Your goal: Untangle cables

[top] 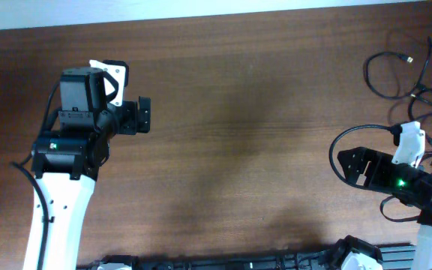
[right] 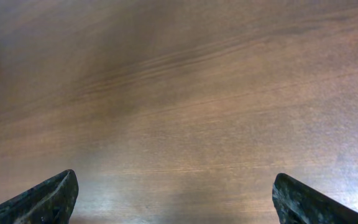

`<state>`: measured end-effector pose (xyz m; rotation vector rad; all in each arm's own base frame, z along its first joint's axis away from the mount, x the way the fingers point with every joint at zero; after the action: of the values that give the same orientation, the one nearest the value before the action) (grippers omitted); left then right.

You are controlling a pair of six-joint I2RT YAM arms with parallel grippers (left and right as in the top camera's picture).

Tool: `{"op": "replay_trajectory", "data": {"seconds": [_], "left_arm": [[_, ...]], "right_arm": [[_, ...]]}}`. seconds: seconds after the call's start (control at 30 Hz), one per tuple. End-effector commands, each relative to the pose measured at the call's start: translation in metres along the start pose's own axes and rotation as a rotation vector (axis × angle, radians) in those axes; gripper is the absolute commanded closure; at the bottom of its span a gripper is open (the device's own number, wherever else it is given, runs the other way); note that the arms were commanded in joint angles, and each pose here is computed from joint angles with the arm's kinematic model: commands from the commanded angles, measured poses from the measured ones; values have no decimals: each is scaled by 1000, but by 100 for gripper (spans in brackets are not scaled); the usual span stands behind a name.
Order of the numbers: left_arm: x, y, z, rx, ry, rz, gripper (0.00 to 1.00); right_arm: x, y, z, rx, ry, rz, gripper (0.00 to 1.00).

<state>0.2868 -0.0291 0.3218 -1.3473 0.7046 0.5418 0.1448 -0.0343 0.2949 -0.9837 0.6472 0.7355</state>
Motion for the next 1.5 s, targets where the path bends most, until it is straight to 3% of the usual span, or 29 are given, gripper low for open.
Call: {"op": "replay_trajectory", "data": {"seconds": [0.0, 1.03, 1.23, 1.47], "left_arm": [[-5, -2, 1, -13, -6, -18, 1], [-5, -2, 1, -13, -6, -18, 1], [-5, -2, 1, -13, -6, -18, 1], [-5, -2, 1, -13, -6, -18, 1]], "right_arm": [[1, 1, 7, -63, -94, -14, 1], [35, -20, -5, -40, -137, 99, 1], [31, -24, 0, -65, -137, 50, 1], [29, -42, 32, -169, -30, -132, 1]]}}
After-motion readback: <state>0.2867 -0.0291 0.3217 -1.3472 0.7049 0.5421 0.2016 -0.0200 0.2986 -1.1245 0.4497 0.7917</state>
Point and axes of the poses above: each gripper's point midway between its finger pads, its own x axis out along the fingers, its own z axis along the line the jaws close on, y = z × x, the point moved 9 cm from there along -x, back along the fingers, and after that the axes turned 1 degree about x, right-handed, at the moved point
